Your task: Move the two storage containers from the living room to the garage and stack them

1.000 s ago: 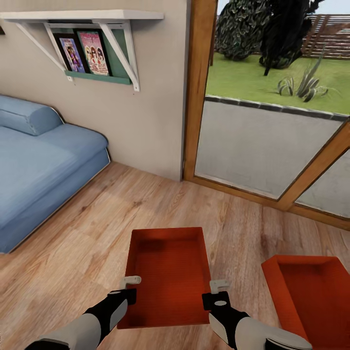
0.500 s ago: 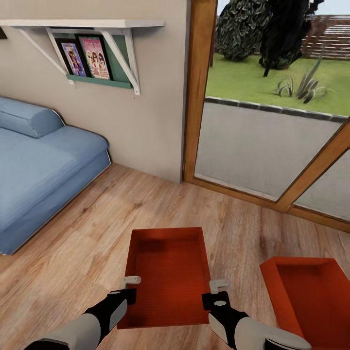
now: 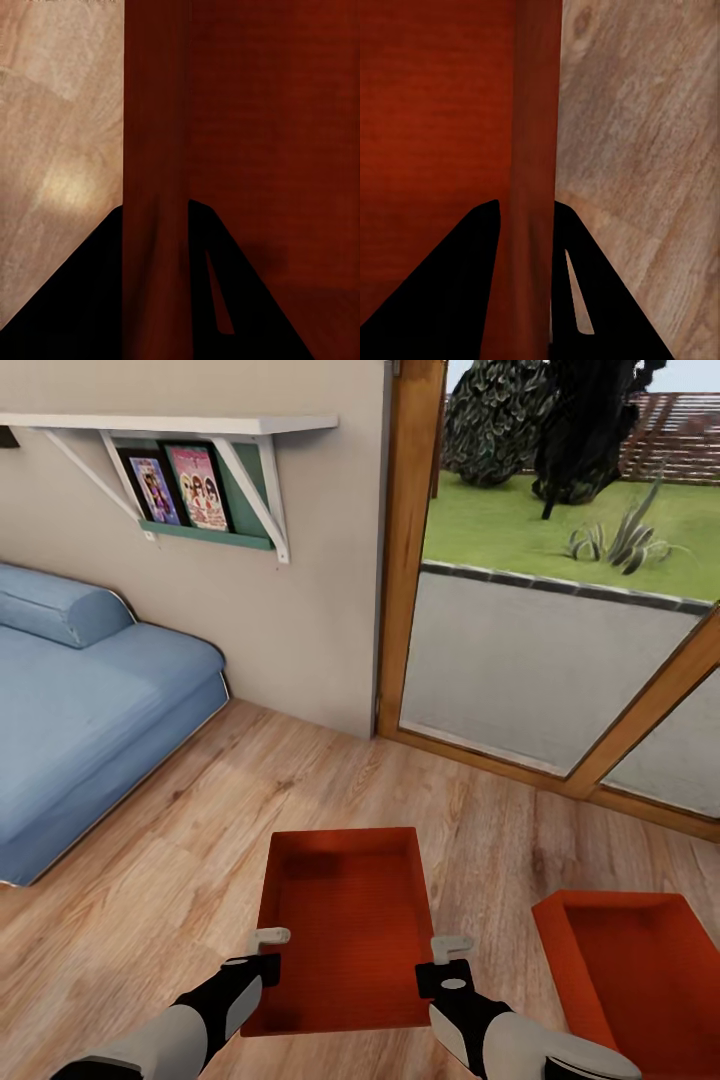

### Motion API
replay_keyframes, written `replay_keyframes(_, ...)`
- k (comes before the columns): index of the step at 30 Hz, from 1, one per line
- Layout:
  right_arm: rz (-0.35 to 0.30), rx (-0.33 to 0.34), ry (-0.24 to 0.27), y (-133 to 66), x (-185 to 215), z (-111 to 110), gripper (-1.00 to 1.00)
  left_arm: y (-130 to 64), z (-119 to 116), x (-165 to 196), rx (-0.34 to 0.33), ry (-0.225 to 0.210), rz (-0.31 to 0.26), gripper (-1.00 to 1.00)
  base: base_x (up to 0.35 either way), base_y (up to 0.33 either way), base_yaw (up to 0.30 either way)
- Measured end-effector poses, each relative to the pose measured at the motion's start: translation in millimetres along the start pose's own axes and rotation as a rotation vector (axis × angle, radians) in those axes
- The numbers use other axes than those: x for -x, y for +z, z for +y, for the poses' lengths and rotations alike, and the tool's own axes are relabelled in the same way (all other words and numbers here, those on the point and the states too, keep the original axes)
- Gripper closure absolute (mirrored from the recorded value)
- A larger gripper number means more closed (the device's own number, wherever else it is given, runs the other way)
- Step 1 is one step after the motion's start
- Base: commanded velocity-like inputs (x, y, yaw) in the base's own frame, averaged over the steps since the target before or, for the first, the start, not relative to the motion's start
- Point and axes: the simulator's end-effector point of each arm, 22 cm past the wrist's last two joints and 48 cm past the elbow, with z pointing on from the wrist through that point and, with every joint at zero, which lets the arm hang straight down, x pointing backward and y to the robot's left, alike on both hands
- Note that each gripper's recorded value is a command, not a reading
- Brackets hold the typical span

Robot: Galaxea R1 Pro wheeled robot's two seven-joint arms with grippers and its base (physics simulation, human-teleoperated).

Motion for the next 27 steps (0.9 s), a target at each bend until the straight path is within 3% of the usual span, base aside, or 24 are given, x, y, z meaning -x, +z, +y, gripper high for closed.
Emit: replay_keyframes(27, 0.001, -0.001, 0.0, -39.8, 14.0, -4.6, 1.0, -40.8, 3.7, 10.5, 0.001, 0.001, 0.001, 1.0, 0.0, 0.0, 0.0)
